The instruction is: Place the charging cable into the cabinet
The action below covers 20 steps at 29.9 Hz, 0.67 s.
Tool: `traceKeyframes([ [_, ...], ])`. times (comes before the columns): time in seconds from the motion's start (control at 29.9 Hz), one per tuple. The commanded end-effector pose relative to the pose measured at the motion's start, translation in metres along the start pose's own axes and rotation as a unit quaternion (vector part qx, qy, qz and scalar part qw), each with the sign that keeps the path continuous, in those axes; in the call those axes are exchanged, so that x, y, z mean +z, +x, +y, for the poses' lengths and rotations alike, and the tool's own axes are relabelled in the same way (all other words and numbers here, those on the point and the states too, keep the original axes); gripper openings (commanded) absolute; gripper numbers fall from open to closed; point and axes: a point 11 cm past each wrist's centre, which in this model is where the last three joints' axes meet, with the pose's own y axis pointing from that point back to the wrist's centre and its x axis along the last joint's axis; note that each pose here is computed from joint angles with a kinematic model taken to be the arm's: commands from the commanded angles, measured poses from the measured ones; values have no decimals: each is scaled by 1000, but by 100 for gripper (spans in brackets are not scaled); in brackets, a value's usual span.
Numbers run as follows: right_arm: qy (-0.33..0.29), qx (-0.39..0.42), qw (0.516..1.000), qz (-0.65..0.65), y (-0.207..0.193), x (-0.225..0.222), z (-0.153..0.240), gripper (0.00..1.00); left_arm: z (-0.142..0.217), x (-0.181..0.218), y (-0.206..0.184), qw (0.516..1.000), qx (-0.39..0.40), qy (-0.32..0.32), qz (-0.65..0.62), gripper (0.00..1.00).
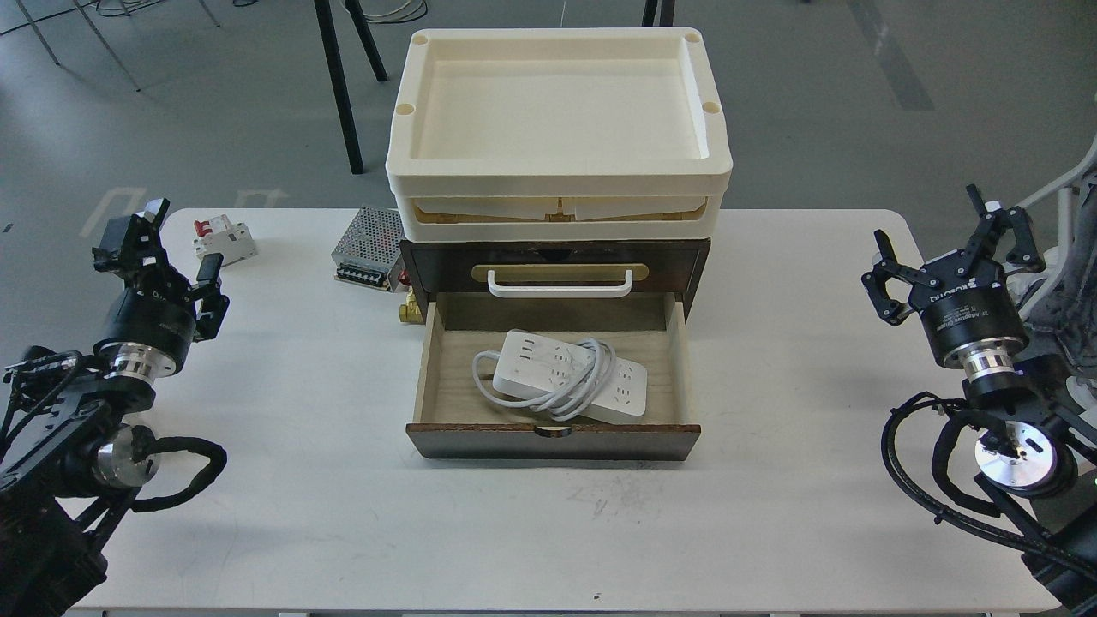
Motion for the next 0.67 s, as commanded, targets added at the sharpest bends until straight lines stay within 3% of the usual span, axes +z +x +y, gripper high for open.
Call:
traceKeyframes([
  [0.0,3,1,1000,0,0,-2,0,99,-3,-1,-2,1000,-2,0,5,96],
  [0.64,1,-4,1000,-4,-2,0,1,99,-16,12,-12,1000,-15,-16,5,96],
])
